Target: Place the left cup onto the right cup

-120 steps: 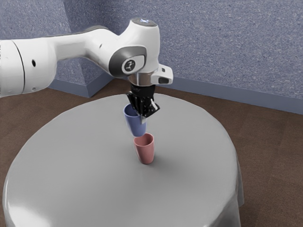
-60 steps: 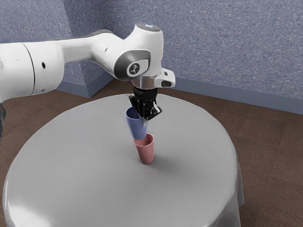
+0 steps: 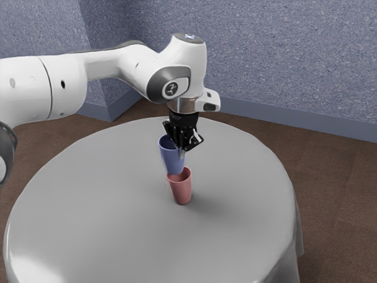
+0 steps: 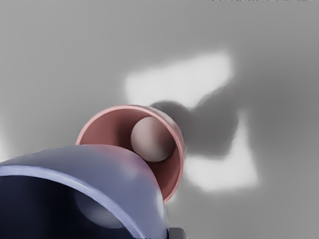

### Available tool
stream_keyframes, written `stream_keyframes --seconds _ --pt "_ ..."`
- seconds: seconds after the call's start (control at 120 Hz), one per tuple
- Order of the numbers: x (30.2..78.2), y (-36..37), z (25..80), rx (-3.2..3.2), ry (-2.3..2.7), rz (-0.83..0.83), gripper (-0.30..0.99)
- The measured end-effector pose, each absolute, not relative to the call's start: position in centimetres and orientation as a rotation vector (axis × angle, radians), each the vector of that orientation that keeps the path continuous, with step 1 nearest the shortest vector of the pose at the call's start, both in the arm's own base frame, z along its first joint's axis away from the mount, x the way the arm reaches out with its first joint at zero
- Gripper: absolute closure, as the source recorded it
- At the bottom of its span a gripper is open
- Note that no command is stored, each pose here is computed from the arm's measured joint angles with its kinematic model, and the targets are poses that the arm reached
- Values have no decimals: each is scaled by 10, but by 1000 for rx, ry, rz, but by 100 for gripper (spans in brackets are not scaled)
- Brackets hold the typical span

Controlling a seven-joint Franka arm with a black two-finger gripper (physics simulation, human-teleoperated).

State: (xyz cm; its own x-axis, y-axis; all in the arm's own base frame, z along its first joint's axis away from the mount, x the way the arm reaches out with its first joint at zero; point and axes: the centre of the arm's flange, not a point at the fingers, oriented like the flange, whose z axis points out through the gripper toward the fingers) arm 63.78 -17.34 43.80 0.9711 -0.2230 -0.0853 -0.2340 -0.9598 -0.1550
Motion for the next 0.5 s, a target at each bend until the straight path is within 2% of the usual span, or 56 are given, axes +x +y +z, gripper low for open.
stream_keyframes --seconds 0.5 --pt "650 -171 413 -2953 333 138 79"
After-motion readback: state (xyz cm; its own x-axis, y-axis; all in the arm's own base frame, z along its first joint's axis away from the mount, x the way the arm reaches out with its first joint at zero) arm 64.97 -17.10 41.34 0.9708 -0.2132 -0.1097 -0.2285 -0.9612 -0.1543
